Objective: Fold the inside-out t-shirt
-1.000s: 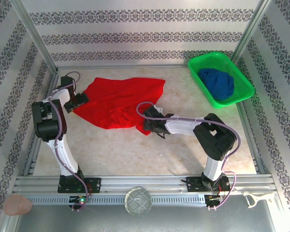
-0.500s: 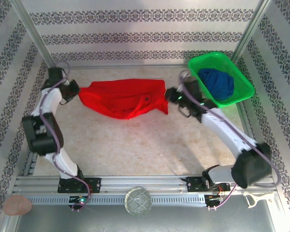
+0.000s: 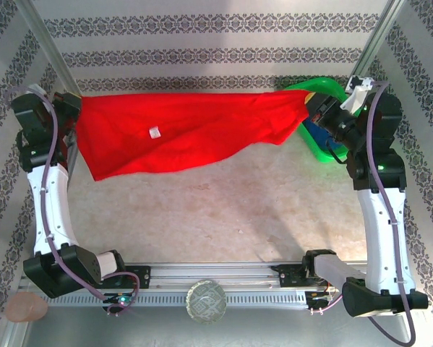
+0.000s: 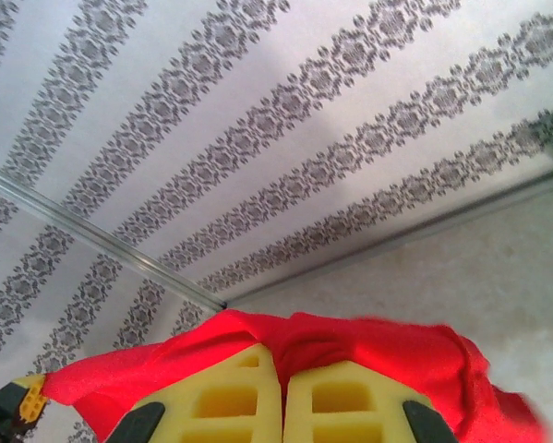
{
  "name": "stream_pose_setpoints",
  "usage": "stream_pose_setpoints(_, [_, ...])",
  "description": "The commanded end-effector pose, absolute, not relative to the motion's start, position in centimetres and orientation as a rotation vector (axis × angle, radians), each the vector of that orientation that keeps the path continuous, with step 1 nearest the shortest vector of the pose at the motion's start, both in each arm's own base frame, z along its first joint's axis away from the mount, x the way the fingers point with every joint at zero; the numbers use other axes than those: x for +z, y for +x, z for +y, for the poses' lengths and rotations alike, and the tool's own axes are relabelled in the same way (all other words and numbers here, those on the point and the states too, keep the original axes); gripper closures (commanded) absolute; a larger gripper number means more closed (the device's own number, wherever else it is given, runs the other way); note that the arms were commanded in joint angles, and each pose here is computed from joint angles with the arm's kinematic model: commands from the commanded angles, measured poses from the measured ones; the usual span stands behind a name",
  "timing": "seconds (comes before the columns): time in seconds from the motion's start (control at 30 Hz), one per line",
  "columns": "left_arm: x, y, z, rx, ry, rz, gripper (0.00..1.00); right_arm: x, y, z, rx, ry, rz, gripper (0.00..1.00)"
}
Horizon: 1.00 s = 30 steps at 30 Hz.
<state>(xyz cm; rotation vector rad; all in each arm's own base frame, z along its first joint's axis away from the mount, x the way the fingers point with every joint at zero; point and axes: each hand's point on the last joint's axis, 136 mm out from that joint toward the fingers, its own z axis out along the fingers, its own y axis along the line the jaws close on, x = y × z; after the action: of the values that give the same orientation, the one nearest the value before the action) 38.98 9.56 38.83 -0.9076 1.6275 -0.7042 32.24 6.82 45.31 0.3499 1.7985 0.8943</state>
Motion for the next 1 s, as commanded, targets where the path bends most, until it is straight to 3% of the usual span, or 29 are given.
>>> stream_pose_setpoints(0.0, [40.0, 39.1, 8.8, -0.797, -0.885, 1.577, 1.00, 44.0, 32.0, 6.2, 0.895, 0.393, 1.832, 1.00])
stream_pose_setpoints(0.27, [38.8, 39.3, 6.1, -0.903, -0.839, 1.655, 1.00, 40.2, 30.9, 6.4, 0.927, 0.447, 1.873, 1.00])
stream_pose_setpoints(0.57, [29.0, 43.4, -3.0, -0.915, -0.750, 1.968, 0.98, 30.0, 28.2, 5.9, 0.936, 0.626, 1.934, 1.00])
stream_pose_setpoints(0.63, [25.7, 45.2, -4.5, -0.897, -0.721, 2.058, 0.72, 26.4, 28.5, 5.4, 0.903, 0.694, 1.965, 1.00])
stream_pose_setpoints(0.73, [21.4, 46.2, -5.3, -0.859, -0.687, 2.204, 0.45, 22.7, 29.3, 4.6, 0.858, 0.763, 1.979, 1.00])
stream_pose_setpoints(0.83, [18.4, 44.1, -5.2, -0.778, -0.651, 2.316, 0.33, 21.2, 30.1, 4.3, 0.830, 0.771, 1.999, 1.00])
stream_pose_setpoints(0.97, [16.2, 39.8, -5.0, -0.660, -0.597, 2.363, 0.25, 21.2, 30.8, 4.2, 0.809, 0.748, 2.006, 1.00])
